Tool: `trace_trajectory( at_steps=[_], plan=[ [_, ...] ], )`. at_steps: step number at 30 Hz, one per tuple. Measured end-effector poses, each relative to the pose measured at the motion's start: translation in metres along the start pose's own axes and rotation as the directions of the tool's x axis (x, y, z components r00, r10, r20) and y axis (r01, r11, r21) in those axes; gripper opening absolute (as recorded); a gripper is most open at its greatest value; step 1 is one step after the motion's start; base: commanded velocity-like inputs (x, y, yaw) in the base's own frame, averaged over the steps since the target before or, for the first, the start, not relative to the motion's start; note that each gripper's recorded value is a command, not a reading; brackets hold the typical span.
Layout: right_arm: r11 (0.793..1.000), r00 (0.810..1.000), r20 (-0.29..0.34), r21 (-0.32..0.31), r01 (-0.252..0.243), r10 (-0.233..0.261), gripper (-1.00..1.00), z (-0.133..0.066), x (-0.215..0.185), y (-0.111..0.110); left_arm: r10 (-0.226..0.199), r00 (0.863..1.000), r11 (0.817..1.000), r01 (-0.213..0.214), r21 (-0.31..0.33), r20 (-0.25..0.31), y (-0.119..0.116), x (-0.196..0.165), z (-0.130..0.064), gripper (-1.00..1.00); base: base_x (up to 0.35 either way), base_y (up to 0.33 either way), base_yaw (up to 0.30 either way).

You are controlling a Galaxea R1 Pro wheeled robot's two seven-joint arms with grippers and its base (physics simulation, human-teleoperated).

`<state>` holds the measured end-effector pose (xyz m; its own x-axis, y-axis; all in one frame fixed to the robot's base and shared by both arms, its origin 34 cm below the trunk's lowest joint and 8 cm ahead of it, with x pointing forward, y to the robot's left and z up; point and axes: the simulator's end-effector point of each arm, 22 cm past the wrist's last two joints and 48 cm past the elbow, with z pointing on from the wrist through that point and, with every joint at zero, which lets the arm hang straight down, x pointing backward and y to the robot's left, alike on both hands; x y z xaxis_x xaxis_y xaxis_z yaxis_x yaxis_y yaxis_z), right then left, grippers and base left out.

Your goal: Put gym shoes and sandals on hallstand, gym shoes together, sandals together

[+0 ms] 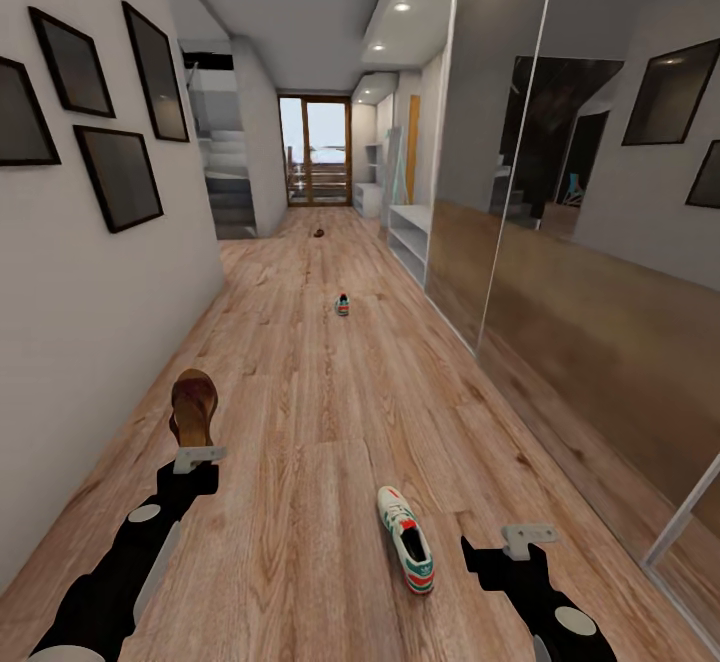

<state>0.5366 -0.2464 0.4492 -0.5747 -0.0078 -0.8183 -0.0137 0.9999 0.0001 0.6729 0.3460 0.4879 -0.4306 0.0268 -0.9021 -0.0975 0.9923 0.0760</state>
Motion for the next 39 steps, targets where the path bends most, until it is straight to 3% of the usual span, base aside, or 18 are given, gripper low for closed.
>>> trace_trajectory(
  at_steps=[25,39],
  plan=[
    [1.000,1.000,0.000,0.009,0.007,-0.007,1.00,0.0000,0.0001,-0.0020,-0.002,1.000,1.000,0.002,0.001,0.001,-0.0011,-0.0001,0.0001,-1.00,0.004,-0.002,0.002],
    [1.000,1.000,-0.010,0.010,0.008,-0.008,1.00,0.0019,0.0042,-0.0021,-0.002,1.000,1.000,0.002,0.002,-0.009,-0.0014,0.0054,0.0021,-1.00,0.188,-0.168,0.213]
  ],
)
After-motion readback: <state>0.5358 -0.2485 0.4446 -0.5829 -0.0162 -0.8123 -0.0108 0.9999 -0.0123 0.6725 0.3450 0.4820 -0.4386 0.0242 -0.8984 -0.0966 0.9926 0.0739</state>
